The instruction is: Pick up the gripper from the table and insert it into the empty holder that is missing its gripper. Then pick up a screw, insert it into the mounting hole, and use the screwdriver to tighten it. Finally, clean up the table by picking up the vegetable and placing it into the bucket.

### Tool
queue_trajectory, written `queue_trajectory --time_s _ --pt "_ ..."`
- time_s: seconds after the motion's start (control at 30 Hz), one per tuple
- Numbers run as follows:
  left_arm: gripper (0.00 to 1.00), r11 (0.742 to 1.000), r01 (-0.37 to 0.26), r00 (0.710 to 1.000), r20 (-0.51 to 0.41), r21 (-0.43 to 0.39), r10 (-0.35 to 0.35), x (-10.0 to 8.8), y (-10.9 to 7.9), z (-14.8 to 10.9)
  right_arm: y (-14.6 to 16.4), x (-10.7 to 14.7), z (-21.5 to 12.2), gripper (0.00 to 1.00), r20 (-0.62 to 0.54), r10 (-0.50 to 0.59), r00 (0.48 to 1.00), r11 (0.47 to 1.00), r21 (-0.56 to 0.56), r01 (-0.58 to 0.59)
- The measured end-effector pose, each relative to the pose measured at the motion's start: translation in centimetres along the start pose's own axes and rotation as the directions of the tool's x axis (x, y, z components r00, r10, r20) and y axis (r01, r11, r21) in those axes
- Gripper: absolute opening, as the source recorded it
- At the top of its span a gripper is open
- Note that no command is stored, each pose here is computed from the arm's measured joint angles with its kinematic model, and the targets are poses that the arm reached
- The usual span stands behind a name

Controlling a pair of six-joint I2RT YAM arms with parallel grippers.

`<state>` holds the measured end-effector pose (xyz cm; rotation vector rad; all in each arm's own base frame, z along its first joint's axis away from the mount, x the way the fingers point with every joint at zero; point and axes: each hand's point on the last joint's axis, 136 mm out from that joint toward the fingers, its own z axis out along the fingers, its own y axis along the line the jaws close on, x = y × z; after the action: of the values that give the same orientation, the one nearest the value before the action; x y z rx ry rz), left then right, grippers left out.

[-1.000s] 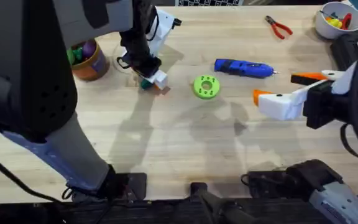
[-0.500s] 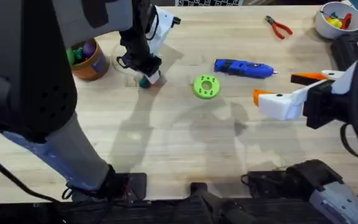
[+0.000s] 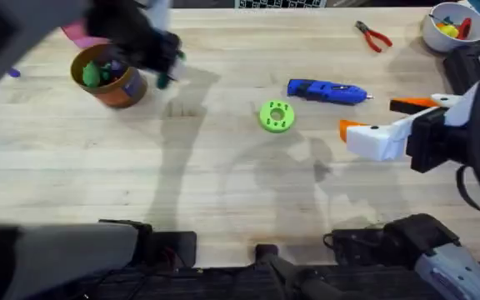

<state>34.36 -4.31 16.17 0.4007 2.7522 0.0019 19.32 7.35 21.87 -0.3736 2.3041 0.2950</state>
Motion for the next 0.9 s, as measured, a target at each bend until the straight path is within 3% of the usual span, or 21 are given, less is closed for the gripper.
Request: queue_trajectory --time_s 0.1,0.17,0.3,0.43,0.47,0.63,0.9 --pt "0.030 0.992 0.121 0.988 0.097 -0.047 -0.116 -0.2 3.1 -3.0 0.0 0.0 0.0 0.994 0.000 0.000 1.000 1.000 0.000 0.000" --pt "0.030 0.971 0.227 0.965 0.151 -0.073 -0.215 0.1 5.5 -4.5 0.0 0.0 0.0 0.994 0.000 0.000 1.000 1.000 0.000 0.000" --pt "0.030 0.883 0.456 0.878 0.219 -0.110 -0.426 1.3 10.2 -5.9 0.0 0.0 0.0 0.994 0.001 0.000 1.000 1.000 0.000 0.000" --pt "0.030 0.820 0.554 0.821 0.252 -0.141 -0.512 1.3 12.6 -5.4 0.0 -0.5 0.0 0.994 0.020 -0.003 1.000 1.000 0.001 0.003" --pt "0.030 0.791 0.588 0.802 0.246 -0.168 -0.544 1.1 13.5 -4.0 0.0 -0.6 0.0 0.994 0.023 -0.004 1.000 1.000 0.001 0.004" --pt "0.030 0.760 0.620 0.783 0.215 -0.197 -0.583 0.8 14.9 -0.7 0.0 -0.6 0.0 0.993 0.023 -0.004 1.000 1.000 0.001 0.004" --pt "0.030 0.745 0.630 0.776 0.161 -0.219 -0.609 1.0 15.7 3.2 0.0 -0.6 0.0 0.994 0.023 -0.004 1.000 1.000 0.001 0.004"
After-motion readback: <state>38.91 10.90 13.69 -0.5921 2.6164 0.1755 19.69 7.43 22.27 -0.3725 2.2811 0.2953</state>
